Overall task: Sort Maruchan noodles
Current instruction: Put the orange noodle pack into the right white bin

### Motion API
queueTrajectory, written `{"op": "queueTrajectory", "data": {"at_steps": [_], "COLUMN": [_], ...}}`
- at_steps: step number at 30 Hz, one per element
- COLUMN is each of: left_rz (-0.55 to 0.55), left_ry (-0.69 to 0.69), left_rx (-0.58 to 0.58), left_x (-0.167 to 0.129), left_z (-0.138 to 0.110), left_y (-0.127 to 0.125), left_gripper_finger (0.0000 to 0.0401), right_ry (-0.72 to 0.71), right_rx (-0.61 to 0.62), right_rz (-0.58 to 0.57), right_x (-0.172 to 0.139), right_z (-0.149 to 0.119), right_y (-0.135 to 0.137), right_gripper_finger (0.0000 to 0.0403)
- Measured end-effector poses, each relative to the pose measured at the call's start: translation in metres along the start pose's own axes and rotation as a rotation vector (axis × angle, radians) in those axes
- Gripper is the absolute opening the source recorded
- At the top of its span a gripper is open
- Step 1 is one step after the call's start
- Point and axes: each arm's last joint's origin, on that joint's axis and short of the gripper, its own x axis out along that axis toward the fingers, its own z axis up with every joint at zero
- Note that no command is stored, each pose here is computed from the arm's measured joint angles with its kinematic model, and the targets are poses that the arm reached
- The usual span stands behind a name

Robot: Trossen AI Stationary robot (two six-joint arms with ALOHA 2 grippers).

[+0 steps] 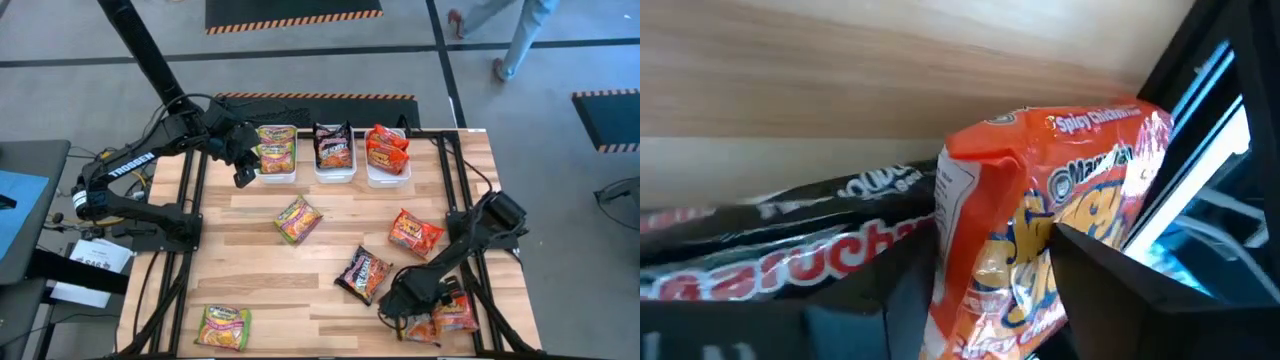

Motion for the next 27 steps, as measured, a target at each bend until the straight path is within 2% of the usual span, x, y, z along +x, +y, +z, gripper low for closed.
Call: {"op": "queueTrajectory", "data": {"at_steps": [3, 10, 15, 24, 27], "left_rz": [0.000, 0.000, 0.000, 0.000, 0.000], "left_ry": [0.000, 0.001, 0.001, 0.001, 0.001], "left_rx": [0.000, 0.000, 0.000, 0.025, 0.025], "left_x": [0.000, 0.000, 0.000, 0.000, 0.000], "left_z": [0.000, 0.000, 0.000, 0.000, 0.000], "left_y": [0.000, 0.000, 0.000, 0.000, 0.000], "left_gripper_finger": [0.0090, 0.0090, 0.0090, 0.0090, 0.0090], "right_ry": [0.010, 0.016, 0.008, -0.081, -0.129], "right_rx": [-0.023, -0.038, -0.040, -0.028, 0.016], "right_rz": [-0.019, -0.018, -0.015, -0.005, -0.002], "right_x": [0.006, 0.007, 0.005, -0.024, -0.040], "right_z": [0.002, 0.003, 0.002, -0.014, -0.021], "right_y": [0.005, 0.009, 0.009, 0.007, 0.004], "right_gripper_finger": [0.0188, 0.0071, 0.0014, 0.0005, 0.0005]}}
